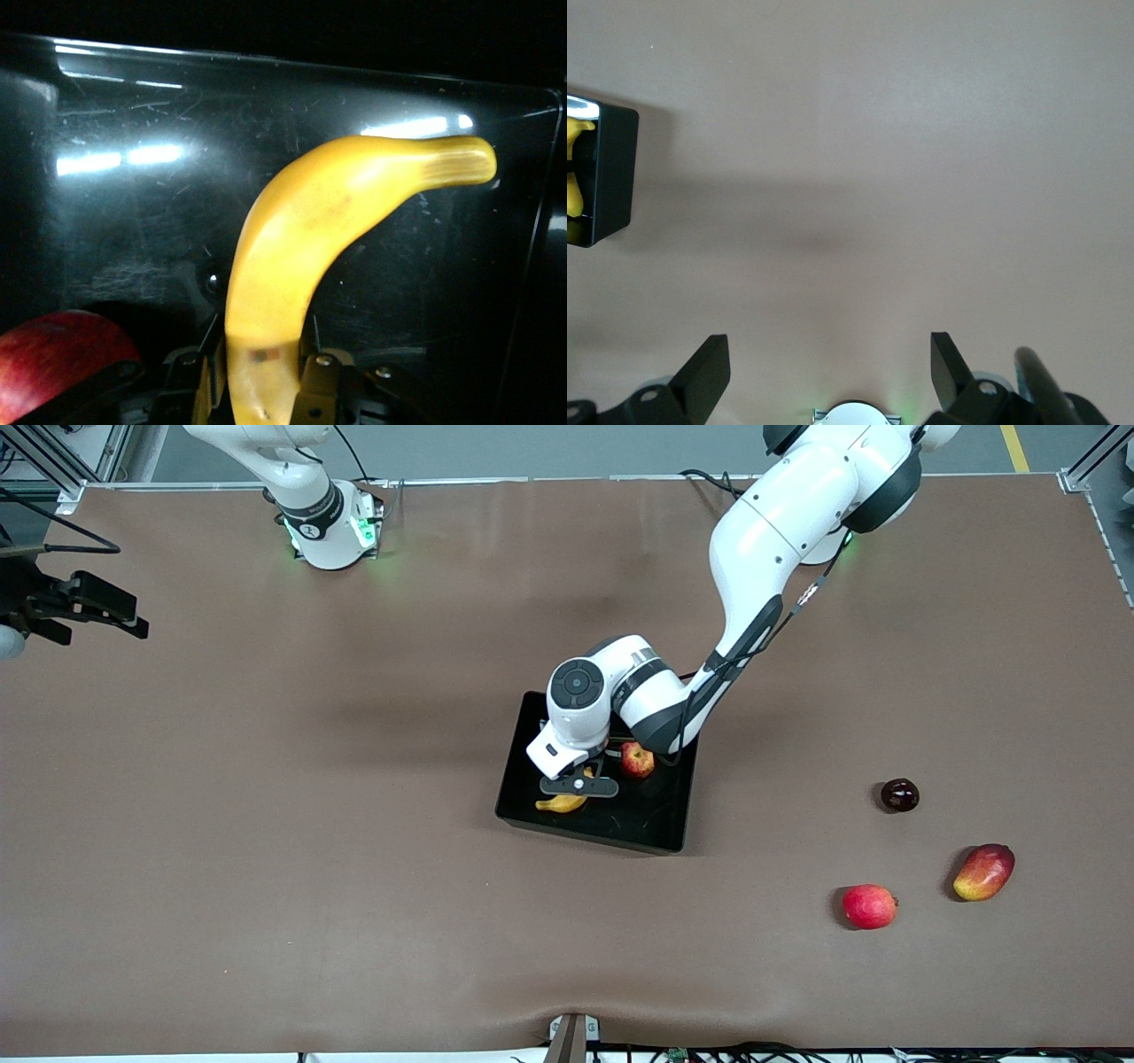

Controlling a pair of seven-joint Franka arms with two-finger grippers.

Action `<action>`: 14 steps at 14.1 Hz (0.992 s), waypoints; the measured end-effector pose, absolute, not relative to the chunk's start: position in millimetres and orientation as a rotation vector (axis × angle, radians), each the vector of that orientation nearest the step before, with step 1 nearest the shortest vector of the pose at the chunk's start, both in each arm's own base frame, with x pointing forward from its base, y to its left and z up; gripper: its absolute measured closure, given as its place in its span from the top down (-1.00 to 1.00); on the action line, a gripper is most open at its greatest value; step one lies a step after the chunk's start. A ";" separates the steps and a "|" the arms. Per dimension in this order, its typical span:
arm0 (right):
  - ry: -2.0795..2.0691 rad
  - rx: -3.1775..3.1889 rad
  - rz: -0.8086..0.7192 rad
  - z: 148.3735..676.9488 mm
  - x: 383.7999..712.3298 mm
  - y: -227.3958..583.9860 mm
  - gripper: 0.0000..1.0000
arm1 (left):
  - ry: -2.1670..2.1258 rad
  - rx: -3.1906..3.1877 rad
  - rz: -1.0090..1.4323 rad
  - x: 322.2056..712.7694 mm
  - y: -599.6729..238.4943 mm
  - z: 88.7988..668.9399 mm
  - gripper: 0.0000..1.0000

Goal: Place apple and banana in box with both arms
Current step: 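Carry the banana over the box and lower it inside with the left gripper, then open the left gripper to release the banana and lift away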

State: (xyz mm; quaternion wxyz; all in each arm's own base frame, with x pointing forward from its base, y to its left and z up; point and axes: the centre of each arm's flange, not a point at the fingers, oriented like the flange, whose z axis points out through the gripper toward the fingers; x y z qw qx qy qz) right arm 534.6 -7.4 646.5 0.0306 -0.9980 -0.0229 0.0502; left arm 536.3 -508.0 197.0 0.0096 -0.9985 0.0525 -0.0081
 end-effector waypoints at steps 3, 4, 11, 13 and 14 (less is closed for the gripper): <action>-0.069 -3.076 0.155 646.4 534.6 -8.0 1.00 | 0.183 -3.127 -0.052 543.5 -507.6 206.5 0.18; -0.068 -3.076 0.155 646.3 534.6 -8.2 1.00 | 0.176 -3.137 -0.077 549.4 -507.2 217.3 0.40; -0.065 -3.075 0.158 645.5 534.6 -9.1 1.00 | -0.082 -3.107 -0.314 622.7 -388.1 448.0 1.00; -0.065 -3.075 0.159 645.3 534.6 -9.1 1.00 | -0.169 -3.114 -0.343 634.2 -333.0 503.4 1.00; -0.065 -3.075 0.159 645.2 534.6 -9.2 1.00 | -0.225 -3.106 -0.357 638.1 -306.0 525.0 1.00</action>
